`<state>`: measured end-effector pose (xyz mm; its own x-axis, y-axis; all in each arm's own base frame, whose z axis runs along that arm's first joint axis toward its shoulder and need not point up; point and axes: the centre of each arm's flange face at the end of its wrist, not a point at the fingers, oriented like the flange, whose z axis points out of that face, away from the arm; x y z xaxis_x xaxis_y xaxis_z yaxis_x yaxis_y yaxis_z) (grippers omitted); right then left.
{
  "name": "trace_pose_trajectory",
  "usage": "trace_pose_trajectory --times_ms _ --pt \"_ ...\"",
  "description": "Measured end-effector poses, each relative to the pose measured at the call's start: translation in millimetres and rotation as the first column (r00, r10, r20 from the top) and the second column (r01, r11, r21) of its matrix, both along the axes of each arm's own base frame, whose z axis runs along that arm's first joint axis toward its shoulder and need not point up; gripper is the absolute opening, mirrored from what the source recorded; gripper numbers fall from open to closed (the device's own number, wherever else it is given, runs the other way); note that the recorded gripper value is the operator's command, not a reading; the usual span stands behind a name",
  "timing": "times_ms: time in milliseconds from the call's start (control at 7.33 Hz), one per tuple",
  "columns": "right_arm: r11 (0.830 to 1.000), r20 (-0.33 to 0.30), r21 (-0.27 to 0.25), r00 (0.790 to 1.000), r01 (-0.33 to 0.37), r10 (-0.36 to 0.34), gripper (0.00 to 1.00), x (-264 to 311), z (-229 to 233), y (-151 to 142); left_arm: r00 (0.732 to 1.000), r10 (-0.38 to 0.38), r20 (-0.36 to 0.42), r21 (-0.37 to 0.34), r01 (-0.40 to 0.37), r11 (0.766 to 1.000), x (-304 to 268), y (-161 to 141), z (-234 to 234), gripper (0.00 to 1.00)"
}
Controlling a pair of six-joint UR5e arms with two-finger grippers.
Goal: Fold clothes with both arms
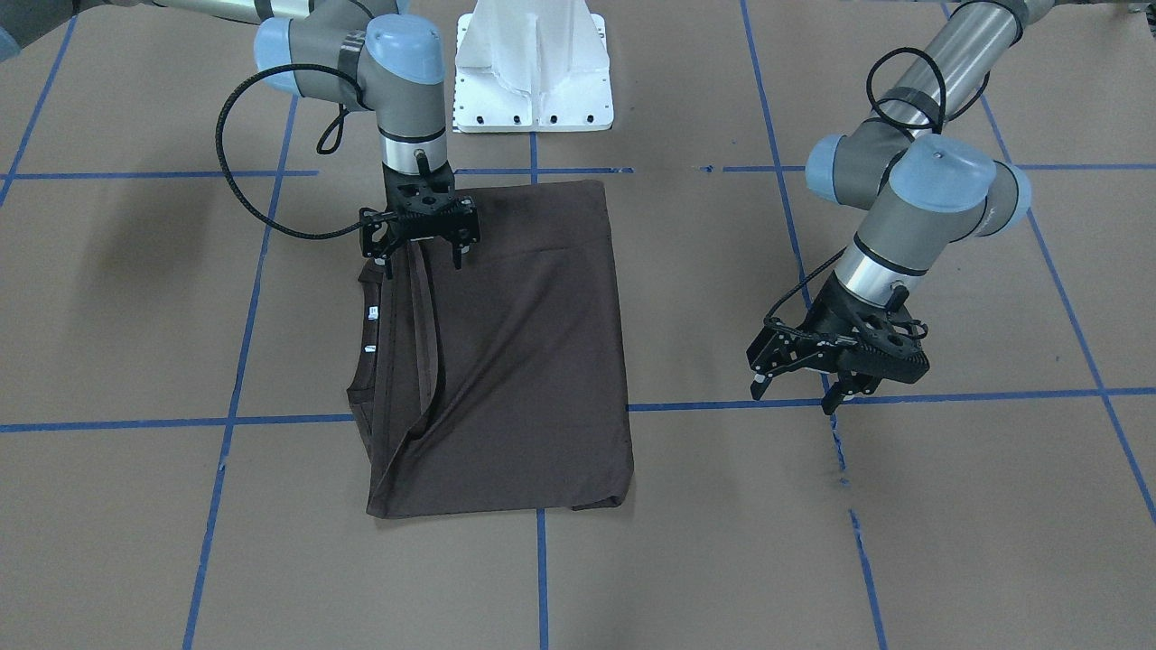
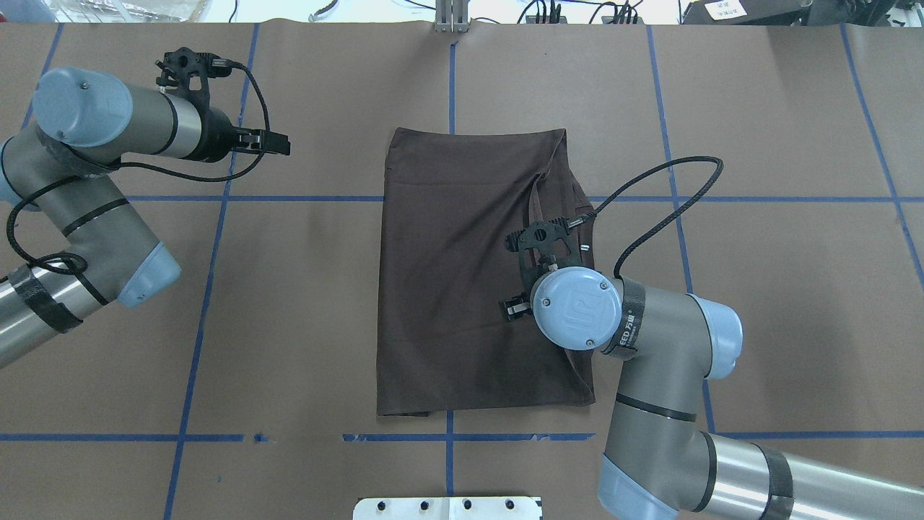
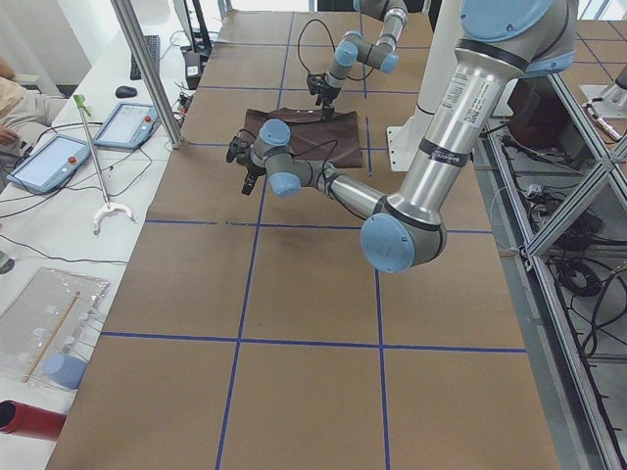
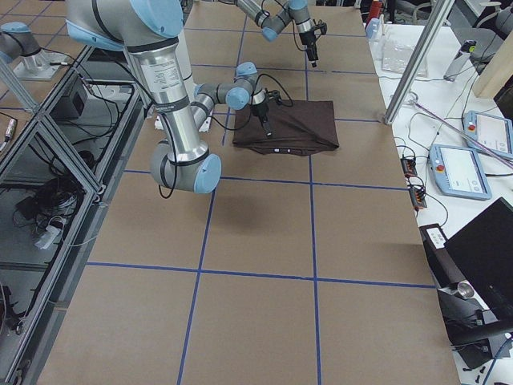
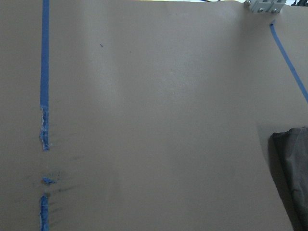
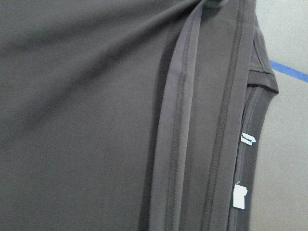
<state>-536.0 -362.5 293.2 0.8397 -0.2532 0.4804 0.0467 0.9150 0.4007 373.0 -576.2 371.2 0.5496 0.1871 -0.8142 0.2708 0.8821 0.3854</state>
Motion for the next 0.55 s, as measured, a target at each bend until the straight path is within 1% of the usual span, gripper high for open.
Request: trace_pose_trajectory --times_ms 546 --pt "1.000 -0.076 -0.028 0.997 0.009 -0.011 1.00 1.6 13.0 1.4 1.000 0.001 0.001 0.001 -0.001 1.000 0.3 0.0 0.5 1.00"
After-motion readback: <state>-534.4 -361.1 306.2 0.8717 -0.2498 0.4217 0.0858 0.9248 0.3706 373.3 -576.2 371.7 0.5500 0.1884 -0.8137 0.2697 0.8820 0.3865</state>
